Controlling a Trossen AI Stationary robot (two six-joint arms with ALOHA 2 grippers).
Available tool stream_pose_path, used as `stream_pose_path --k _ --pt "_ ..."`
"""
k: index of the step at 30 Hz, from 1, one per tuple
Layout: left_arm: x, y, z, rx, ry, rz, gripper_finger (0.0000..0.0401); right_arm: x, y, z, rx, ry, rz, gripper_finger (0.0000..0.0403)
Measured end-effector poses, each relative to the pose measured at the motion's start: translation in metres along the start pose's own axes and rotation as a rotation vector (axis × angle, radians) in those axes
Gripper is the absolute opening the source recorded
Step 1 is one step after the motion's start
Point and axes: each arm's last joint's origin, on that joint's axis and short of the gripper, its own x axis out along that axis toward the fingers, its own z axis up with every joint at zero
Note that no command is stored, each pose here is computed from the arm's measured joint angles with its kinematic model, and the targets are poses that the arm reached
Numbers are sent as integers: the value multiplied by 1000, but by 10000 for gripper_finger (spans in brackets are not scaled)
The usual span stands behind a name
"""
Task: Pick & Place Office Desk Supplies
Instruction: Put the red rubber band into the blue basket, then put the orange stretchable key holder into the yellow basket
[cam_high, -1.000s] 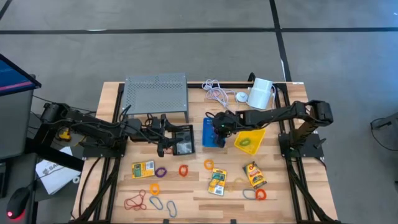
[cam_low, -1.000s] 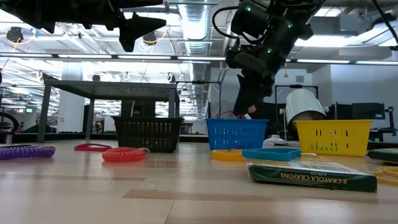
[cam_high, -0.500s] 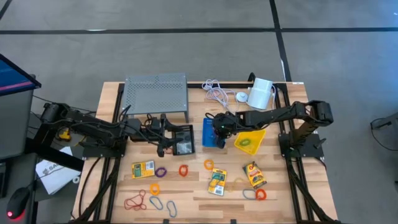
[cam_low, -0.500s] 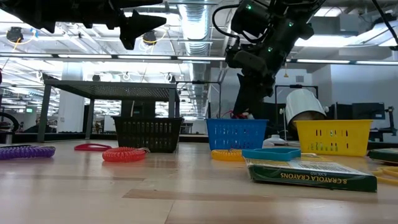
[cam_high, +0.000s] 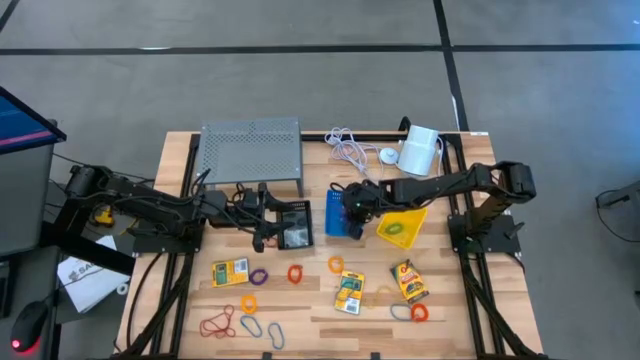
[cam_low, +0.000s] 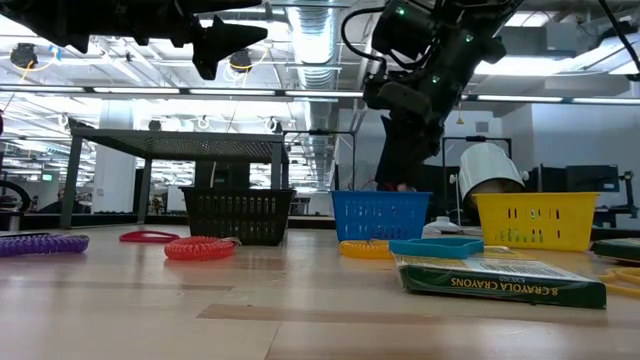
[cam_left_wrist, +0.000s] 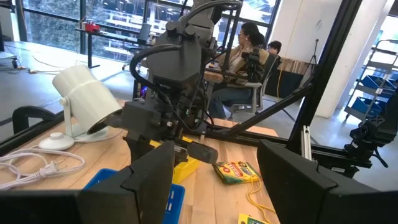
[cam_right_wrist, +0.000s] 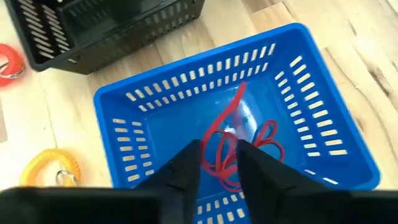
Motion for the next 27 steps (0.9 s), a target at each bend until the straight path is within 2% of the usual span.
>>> stream_pose_path --k 6,11,19,27 --pt "0 0 0 0 0 -1 227 0 -1 0 8 0 -1 186" --pt "0 0 0 -3 1 -1 227 -1 -2 0 19 10 -2 212" --pt "0 0 0 0 1 -3 227 -9 -1 5 12 67 -19 202" --pt "0 0 0 0 2 -2 227 -40 41 25 -70 42 98 169"
